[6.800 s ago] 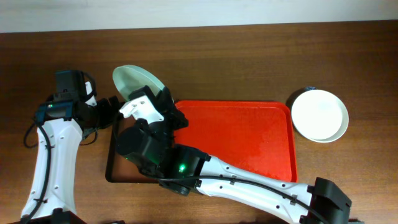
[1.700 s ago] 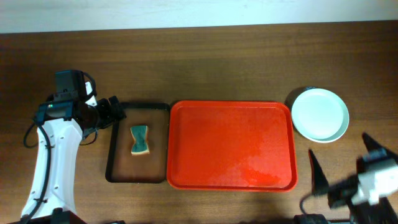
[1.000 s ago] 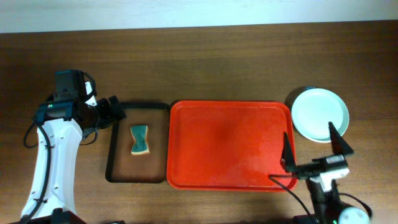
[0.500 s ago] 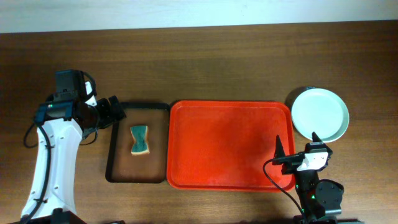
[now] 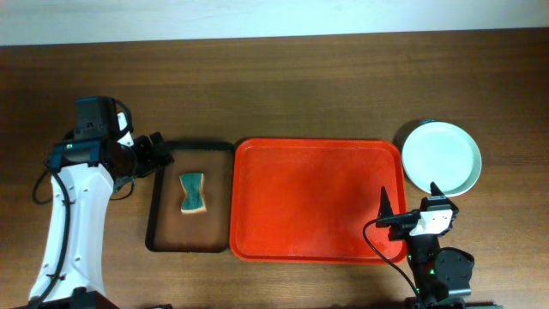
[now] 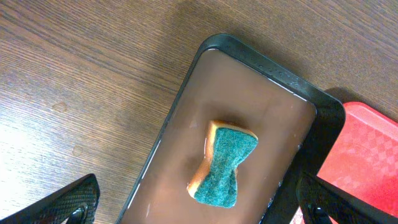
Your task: Clean dirty plates on tray and stack at the side
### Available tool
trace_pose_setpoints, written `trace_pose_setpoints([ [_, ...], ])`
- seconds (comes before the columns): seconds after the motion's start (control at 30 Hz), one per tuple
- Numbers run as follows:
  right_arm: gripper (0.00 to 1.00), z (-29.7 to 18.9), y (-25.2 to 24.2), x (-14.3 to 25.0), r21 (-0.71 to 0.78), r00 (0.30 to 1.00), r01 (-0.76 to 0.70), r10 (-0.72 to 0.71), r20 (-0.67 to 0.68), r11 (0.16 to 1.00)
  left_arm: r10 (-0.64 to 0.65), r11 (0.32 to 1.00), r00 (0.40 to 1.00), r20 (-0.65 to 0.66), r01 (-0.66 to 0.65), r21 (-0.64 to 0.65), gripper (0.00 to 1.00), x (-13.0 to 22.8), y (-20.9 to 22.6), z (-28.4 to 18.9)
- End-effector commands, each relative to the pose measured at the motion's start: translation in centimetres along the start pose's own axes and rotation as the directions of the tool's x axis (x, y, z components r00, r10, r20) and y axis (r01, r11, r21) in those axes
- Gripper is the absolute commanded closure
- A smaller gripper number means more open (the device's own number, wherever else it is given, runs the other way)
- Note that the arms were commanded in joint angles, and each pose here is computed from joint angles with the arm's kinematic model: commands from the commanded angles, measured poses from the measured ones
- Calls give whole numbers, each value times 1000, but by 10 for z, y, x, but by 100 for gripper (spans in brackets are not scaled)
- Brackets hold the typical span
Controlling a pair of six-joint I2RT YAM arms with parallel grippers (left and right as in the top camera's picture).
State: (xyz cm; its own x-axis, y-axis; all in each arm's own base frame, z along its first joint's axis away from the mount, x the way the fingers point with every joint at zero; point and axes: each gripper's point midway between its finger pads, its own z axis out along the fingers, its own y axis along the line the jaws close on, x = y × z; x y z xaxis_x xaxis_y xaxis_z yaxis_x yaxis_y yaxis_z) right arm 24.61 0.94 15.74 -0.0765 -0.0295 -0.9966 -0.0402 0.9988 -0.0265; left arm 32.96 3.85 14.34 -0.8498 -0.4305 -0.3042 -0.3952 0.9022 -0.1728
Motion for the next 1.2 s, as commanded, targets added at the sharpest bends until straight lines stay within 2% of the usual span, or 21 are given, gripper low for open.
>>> trace_pose_setpoints([
  [0.0, 2, 0, -4, 2, 18, 1000, 1, -1, -4, 1000, -7, 1000, 1000, 17, 7, 13, 1, -4, -2, -5],
  [0.3, 2, 0, -3, 2, 18, 1000, 1, -1, -4, 1000, -7, 1000, 1000, 16, 7, 12, 1, -3, -2, -5],
  [0.37, 2, 0, -3, 2, 18, 1000, 1, -1, -4, 1000, 4, 1000, 998, 60, -6, 28, 1, -4, -6, -20],
  [0.4, 2, 0, -3, 2, 18, 1000, 1, -1, -4, 1000, 16, 998, 990, 140, -24, 56, 1, -6, -12, -46],
  [0.5, 2, 0, -3, 2, 18, 1000, 1, -1, -4, 1000, 35, 988, 931, 363, -88, 129, 1, 0, -25, -123],
  [0.6, 2, 0, -3, 2, 18, 1000, 1, -1, -4, 1000, 8, 970, 803, 596, -150, 189, 1, 26, -22, -207],
  [0.67, 2, 0, -3, 2, 18, 1000, 1, -1, -4, 1000, -8, 963, 739, 673, -176, 205, 1, 44, -17, -235],
  [0.7, 2, 0, -4, 2, 18, 1000, 1, -1, -4, 1000, -23, 962, 688, 726, -181, 202, 1, 59, -10, -250],
  [0.83, 2, 0, -3, 2, 18, 1000, 1, -1, -4, 1000, -34, 947, 617, 786, -232, 223, 1, 107, 4, -242],
  [0.9, 2, 0, -3, 2, 18, 1000, 1, -1, -4, 1000, -43, 947, 577, 816, -237, 217, 1, 114, 10, -234],
  [0.97, 2, 0, -4, 2, 18, 1000, 1, -1, -4, 1000, -78, 930, 476, 876, -283, 236, 1, 111, 7, -236],
  [1.0, 2, 0, -3, 2, 18, 1000, 1, -1, -4, 1000, -112, 914, 401, 909, -317, 252, 1, 105, 2, -245],
  [1.07, 2, 0, -3, 2, 18, 1000, 1, -1, -4, 1000, -209, 872, 201, 957, -405, 275, 1, 93, -10, -278],
  [1.1, 2, 0, -3, 2, 18, 1000, 1, -1, -4, 1000, -264, 845, 87, 960, -459, 274, 1, 91, -15, -297],
  [1.17, 2, 0, -3, 2, 18, 1000, 1, -1, -4, 1000, -356, 804, -99, 929, -540, 250, 1, 91, -21, -321],
])
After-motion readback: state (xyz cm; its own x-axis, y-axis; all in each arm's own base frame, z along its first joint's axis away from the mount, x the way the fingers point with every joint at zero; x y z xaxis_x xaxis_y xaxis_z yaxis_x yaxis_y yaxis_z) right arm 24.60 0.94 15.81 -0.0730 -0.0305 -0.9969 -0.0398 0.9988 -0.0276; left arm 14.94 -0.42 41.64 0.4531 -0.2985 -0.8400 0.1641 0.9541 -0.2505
